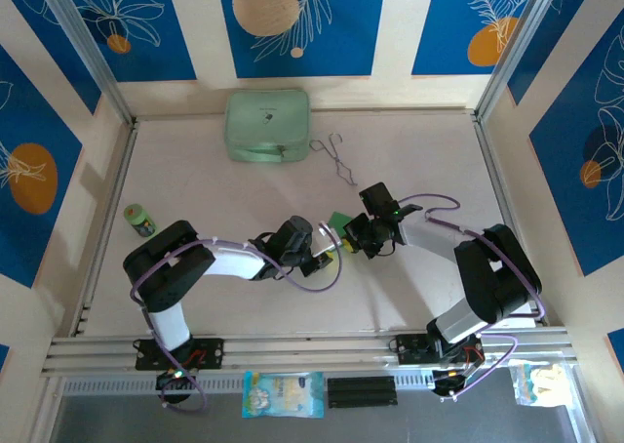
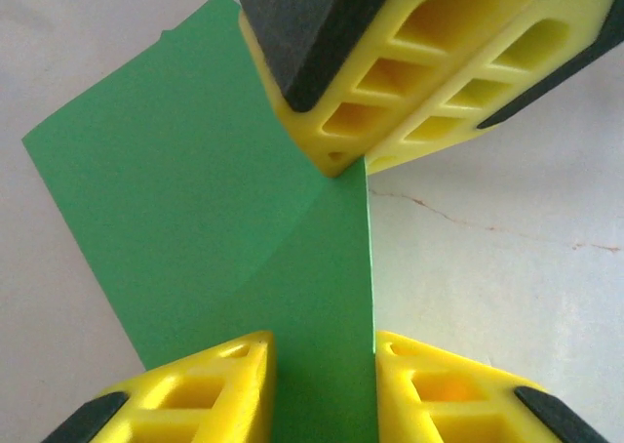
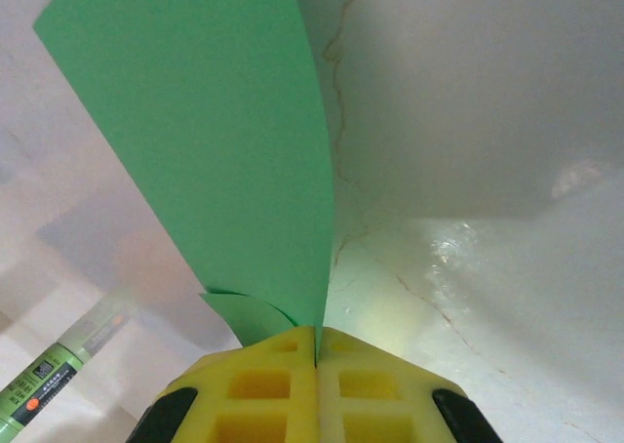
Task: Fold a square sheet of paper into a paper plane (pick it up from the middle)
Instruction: Fold the wing for the fifth time at the center of the table.
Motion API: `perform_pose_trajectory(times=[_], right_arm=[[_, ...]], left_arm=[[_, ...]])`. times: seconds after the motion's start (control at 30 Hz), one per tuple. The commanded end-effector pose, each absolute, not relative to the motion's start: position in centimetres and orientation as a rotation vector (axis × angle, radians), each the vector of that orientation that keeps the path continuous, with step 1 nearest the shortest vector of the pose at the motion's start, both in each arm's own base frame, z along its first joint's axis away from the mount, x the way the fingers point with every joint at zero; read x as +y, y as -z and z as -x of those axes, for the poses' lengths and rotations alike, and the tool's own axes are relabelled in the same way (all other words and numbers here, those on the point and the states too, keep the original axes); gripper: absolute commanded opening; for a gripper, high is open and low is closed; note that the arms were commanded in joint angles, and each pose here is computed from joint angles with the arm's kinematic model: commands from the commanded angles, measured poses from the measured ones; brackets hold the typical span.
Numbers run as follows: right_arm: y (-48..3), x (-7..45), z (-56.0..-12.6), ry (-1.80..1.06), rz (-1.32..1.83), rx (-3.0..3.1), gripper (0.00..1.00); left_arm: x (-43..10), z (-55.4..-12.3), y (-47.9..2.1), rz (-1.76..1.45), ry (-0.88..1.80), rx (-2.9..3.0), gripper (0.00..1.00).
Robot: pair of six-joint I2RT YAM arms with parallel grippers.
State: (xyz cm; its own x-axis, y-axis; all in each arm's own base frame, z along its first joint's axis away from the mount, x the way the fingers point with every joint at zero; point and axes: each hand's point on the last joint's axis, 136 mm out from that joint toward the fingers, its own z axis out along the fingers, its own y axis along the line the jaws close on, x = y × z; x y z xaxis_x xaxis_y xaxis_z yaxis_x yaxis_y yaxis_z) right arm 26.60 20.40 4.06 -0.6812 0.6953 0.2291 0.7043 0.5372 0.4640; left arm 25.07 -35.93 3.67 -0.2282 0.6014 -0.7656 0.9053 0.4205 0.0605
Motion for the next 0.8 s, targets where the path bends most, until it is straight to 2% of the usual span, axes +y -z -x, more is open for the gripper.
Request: perform_pose_trajectory(times=[0.0,0.27,0.43,0.53,0.77], right_arm=[[-4.3,20.9,-26.4,0.829,1.215,-2.727,0.04],[-4.4,20.8,-26.4,0.826,1.215,-2.729,0.04],[-4.6,20.8,-26.4,0.831,1.204,-2.729,0.12],[-4.7,20.8,-26.4,0.831,1.202,-2.724,0.2],[-6.0,20.1,-26.9,0.848,1.179,-2.777,0.49]], left_arm=[[-36.6,-24.5,-4.3,-1.289,0.56,1.922,0.3],[-36.5,-24.4,-3.7,-1.291,0.565,1.943,0.22],[-36.5,-24.1,-3.1,-1.297,0.58,1.963,0.17],[-36.5,-24.0,-2.9,-1.295,0.588,1.974,0.15],[-36.7,-23.7,-2.9,-1.261,0.652,2.005,0.1]])
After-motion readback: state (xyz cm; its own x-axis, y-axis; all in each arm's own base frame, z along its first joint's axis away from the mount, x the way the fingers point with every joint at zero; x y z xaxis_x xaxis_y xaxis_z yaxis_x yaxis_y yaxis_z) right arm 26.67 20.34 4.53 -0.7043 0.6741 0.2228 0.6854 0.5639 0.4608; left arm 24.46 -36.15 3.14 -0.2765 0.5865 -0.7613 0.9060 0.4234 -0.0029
